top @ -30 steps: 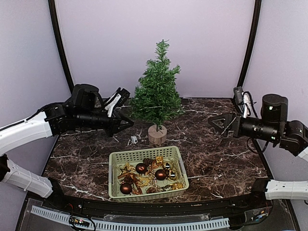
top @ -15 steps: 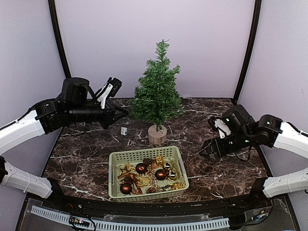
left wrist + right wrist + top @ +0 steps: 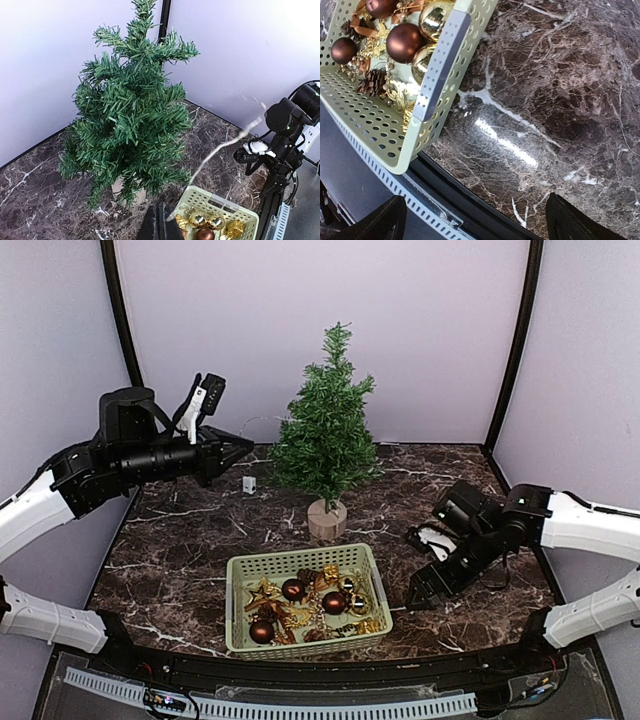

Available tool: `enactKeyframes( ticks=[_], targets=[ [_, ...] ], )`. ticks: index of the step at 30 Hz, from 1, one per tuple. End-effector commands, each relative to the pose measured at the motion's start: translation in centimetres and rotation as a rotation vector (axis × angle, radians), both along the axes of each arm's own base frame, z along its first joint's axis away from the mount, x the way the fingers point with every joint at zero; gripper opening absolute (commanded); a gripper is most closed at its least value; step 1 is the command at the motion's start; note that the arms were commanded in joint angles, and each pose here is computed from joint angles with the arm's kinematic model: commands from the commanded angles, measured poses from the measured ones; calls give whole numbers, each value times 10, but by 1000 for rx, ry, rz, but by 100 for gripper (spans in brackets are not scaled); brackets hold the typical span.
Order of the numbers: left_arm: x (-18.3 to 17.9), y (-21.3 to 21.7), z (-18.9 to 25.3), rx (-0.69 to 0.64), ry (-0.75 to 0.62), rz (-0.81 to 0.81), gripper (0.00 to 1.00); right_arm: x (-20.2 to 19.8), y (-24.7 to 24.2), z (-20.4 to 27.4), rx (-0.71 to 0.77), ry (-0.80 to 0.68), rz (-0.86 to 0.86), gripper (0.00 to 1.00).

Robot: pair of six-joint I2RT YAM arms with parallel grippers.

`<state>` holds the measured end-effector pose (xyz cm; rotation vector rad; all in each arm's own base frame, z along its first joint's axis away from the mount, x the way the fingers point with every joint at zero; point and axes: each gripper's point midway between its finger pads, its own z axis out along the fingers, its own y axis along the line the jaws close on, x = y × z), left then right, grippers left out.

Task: Decorate the small christmas tree
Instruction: Wrap the side of the string light in the gap of the branches.

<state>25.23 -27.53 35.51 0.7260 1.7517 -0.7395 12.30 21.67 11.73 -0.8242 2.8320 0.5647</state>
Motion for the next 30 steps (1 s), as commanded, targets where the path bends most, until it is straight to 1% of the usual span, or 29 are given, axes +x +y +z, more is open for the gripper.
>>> enactKeyframes(
  ticks=[1,4,7,10,13,16,19,21,23,26,28,30],
  targets=[
    [2,7,20,-43,-19,29,0,-8,7,15,38,-11,68,98],
    [-7,2,12,-29,-3,-31,0,11,12,44,89,-131,25,98],
    [-17,-6,4,-20,8,-112,0,29,23,90,230,-275,-22,97],
    [-26,-15,-5,-6,41,-187,0,39,33,132,391,-387,-62,96],
    [-34,-23,-9,-2,69,-258,0,46,41,168,529,-476,-84,91],
    [-39,-30,-12,-4,87,-311,0,50,54,208,693,-576,-66,88],
    [-43,-37,-16,-8,108,-358,0,54,68,235,804,-683,-9,89],
    [-43,-40,-18,-11,120,-375,0,59,78,249,845,-759,31,90],
    [-44,-41,-19,-12,127,-385,0,67,88,255,842,-824,67,92],
    [-43,-43,-17,-14,124,-387,0,75,107,253,814,-875,148,92],
    [-43,-44,-15,-14,126,-392,0,80,119,248,791,-884,195,90],
    [-42,-45,-15,-14,128,-395,0,89,126,240,756,-904,207,84]
  ],
)
